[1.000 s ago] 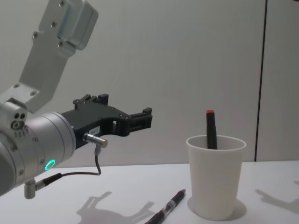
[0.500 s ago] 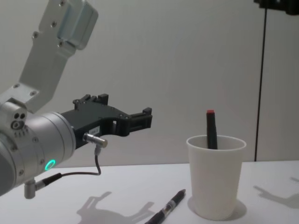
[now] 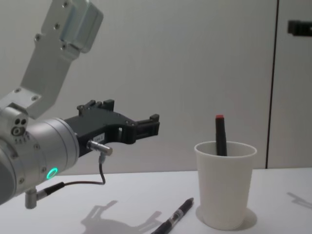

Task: Place the pen into the pen holder.

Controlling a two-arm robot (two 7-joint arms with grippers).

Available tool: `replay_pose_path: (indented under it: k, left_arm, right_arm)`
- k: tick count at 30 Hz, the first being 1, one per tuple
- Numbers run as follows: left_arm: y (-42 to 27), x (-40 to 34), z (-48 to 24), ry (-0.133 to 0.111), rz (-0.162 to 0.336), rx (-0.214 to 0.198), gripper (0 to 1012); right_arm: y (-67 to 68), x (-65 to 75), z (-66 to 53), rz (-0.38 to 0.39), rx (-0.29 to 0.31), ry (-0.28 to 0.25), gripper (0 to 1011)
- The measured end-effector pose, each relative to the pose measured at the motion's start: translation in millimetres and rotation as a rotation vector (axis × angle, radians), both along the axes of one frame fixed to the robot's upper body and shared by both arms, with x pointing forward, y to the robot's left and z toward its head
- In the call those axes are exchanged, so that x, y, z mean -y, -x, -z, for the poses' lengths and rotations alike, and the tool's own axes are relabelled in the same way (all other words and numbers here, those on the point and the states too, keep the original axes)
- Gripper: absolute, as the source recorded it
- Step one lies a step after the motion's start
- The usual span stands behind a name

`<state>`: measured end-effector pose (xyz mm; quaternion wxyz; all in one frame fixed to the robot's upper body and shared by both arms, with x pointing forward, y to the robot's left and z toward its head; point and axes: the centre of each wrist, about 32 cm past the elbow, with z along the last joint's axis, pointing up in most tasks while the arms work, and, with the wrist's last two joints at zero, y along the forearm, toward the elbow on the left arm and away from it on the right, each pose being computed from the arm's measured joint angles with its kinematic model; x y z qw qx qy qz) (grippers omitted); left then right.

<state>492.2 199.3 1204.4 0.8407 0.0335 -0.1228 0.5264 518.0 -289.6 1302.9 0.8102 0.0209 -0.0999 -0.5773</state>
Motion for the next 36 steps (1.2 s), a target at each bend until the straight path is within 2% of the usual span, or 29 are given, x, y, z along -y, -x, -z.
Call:
replay_pose_path:
  k: [6, 8, 12, 17, 22, 23, 24, 25, 28, 29, 34, 36]
  left_arm:
    - [0.0, -3.7, -0.1, -0.012, 0.016, -0.035, 1001]
    - [1.2, -6.7, -0.6, -0.023, 0.029, -0.057, 1001]
    - [3.4, -9.5, -0.6, -0.031, 0.036, -0.072, 1001]
    - [10.5, -12.8, 2.0, -0.043, 0.037, -0.100, 1001]
    - [20.2, -13.6, 8.1, -0.048, 0.027, -0.117, 1001]
    - [21.7, -13.3, 9.2, -0.049, 0.026, -0.120, 1001]
    - [26.1, -11.7, 12.2, -0.048, 0.021, -0.126, 1001]
    - [26.1, -11.7, 12.2, -0.048, 0.021, -0.126, 1001]
    - [33.4, -7.0, 17.5, -0.049, 0.016, -0.134, 1001]
    - [33.4, -7.0, 17.5, -0.049, 0.016, -0.134, 1001]
    - [44.4, 4.7, 25.4, -0.047, 0.015, -0.144, 1001]
    - [46.6, 7.8, 26.7, -0.045, 0.014, -0.145, 1001]
  right_arm:
    - [4.6, 8.3, -0.4, 0.045, -0.087, -0.017, 1001]
    - [6.6, 12.2, -0.6, 0.063, -0.121, -0.024, 1001]
    - [9.6, 18.2, -1.0, 0.094, -0.183, -0.036, 1001]
    - [13.5, 27.0, -0.9, 0.139, -0.265, -0.052, 1001]
    - [16.1, 32.6, -0.6, 0.165, -0.312, -0.062, 1001]
    - [16.5, 33.3, -0.6, 0.168, -0.318, -0.063, 1001]
    - [17.2, 34.7, -0.6, 0.174, -0.330, -0.065, 1002]
    - [17.5, 35.4, -0.5, 0.177, -0.336, -0.066, 1001]
    - [18.5, 37.5, -0.4, 0.188, -0.355, -0.069, 1001]
    - [18.8, 37.9, -0.3, 0.190, -0.358, -0.070, 1001]
    - [20.0, 40.4, -0.2, 0.201, -0.380, -0.072, 1001]
    - [20.3, 40.9, -0.2, 0.203, -0.384, -0.073, 1001]
